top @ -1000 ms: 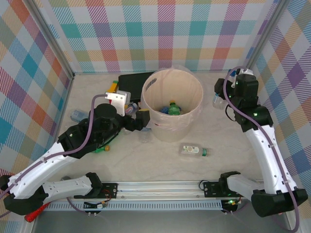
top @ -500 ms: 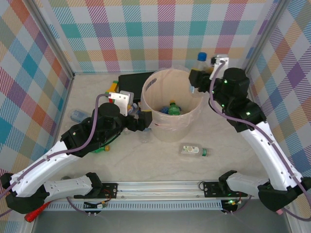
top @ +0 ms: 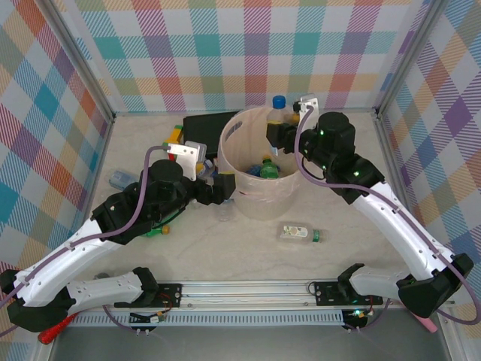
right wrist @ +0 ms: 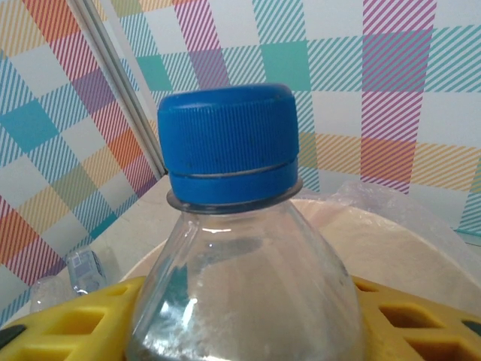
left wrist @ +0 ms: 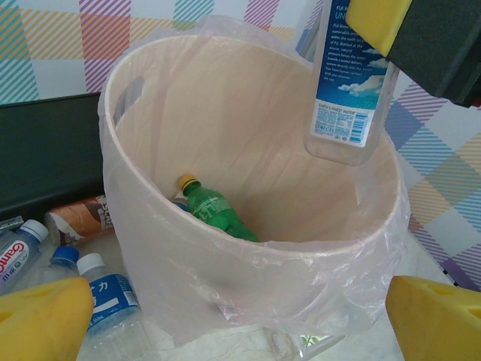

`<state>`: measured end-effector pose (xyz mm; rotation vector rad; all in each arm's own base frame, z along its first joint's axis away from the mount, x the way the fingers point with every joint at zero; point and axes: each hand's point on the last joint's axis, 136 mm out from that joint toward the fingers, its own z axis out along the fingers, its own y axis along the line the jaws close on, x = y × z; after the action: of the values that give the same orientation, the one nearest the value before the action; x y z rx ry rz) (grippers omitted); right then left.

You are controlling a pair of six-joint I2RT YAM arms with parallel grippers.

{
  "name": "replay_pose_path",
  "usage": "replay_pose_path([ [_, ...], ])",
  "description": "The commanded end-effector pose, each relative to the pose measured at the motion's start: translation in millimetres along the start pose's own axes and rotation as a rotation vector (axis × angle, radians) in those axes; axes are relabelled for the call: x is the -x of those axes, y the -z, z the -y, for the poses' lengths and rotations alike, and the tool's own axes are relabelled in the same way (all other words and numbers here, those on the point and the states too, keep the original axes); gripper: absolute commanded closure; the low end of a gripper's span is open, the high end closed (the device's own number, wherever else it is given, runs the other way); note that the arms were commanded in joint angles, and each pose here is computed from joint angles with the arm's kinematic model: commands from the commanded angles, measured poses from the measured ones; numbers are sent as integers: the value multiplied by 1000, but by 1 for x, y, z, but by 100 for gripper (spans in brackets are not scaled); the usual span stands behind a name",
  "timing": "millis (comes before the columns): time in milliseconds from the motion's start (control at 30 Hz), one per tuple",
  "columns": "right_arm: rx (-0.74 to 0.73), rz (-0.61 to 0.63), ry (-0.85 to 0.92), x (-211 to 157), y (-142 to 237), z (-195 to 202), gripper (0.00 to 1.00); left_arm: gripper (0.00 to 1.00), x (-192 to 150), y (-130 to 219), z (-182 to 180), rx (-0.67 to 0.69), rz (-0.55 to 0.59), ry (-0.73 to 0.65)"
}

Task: Put the plastic bottles in the bin

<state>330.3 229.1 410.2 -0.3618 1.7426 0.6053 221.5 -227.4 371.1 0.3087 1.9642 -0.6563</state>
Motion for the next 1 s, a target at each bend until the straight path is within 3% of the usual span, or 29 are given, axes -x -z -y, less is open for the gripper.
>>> replay_pose_path([
  [0,34,55,33,13,0,-8,35,1,8,7,7,-37,25,10],
  [200,31,53,33,12,2,-7,19,1,6,5,7,-40,13,4],
  [567,-41,28,-13,8,20,5,4,1,-1,2,11,-66,-15,-6],
  [967,-329,-53,-169,-30,74,57,1,1,-20,1,28,-164,-115,-53],
])
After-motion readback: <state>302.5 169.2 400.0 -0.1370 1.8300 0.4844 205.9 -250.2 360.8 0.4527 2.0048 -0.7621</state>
